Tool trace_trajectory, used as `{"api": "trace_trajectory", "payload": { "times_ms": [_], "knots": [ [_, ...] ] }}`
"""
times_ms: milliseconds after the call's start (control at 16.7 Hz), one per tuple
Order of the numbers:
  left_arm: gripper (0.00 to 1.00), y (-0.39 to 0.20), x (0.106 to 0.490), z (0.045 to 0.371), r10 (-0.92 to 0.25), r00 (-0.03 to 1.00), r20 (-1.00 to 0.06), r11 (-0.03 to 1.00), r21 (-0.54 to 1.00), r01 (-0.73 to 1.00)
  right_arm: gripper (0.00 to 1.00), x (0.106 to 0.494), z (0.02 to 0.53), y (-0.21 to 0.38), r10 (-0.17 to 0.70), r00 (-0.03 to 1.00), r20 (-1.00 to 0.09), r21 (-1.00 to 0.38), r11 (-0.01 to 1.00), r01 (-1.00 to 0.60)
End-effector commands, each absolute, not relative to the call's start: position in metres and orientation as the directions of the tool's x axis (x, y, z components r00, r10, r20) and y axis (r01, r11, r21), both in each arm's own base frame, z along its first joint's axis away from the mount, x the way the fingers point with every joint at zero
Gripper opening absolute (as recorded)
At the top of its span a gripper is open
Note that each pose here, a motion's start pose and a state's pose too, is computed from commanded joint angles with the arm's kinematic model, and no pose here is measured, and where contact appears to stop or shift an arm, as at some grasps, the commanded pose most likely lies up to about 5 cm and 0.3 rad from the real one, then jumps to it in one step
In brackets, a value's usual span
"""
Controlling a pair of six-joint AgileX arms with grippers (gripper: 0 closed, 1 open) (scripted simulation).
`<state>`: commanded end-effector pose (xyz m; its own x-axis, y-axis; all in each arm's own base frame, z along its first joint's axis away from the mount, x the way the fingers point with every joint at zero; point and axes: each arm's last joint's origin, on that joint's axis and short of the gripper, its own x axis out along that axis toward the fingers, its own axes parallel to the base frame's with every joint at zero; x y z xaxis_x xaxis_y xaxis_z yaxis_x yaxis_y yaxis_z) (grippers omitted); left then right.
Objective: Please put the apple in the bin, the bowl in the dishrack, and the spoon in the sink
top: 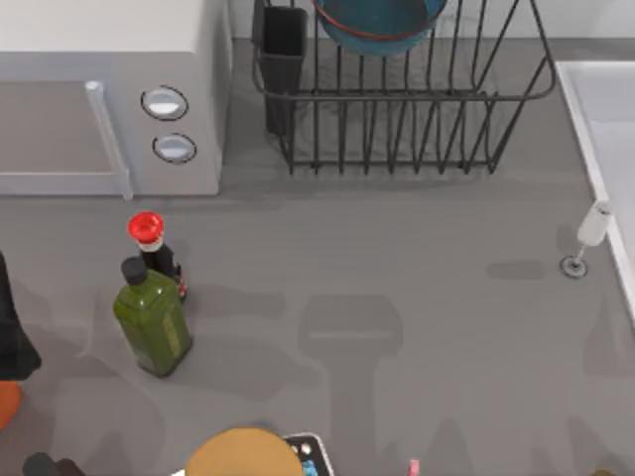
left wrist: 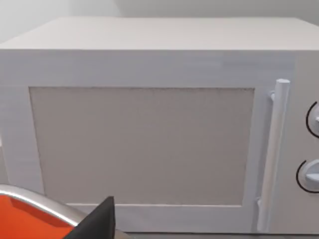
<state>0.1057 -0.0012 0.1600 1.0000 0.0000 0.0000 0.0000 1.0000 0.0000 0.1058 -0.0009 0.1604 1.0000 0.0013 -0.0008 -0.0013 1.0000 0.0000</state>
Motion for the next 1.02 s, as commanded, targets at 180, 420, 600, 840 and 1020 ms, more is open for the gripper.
{"api": "trace_trajectory", "payload": {
  "times_ms": [180,420,600,840,1020],
  "knots": [
    [1.00,-0.001,0.106,0.160,0.000,1.000,0.000,1.000,0.000,0.000,1.00,0.106,0.162,-0.002,-0.006,1.000,-0.030,-0.030,1.000,0.005],
    [1.00,-0.001,0.106,0.160,0.000,1.000,0.000,1.000,0.000,0.000,1.00,0.111,0.169,-0.006,-0.046,0.980,-0.192,-0.213,0.977,0.004],
    [1.00,-0.001,0.106,0.160,0.000,1.000,0.000,1.000,0.000,0.000,1.00,0.117,0.177,-0.012,-0.087,0.925,-0.371,-0.421,0.903,-0.083],
    [1.00,-0.001,0.106,0.160,0.000,1.000,0.000,1.000,0.000,0.000,1.00,0.131,0.187,-0.023,-0.131,0.770,-0.624,-0.620,0.682,-0.386],
    [1.00,-0.001,0.106,0.160,0.000,1.000,0.000,1.000,0.000,0.000,1.00,0.145,0.193,-0.033,-0.140,0.602,-0.786,-0.594,0.442,-0.673]
  ]
}}
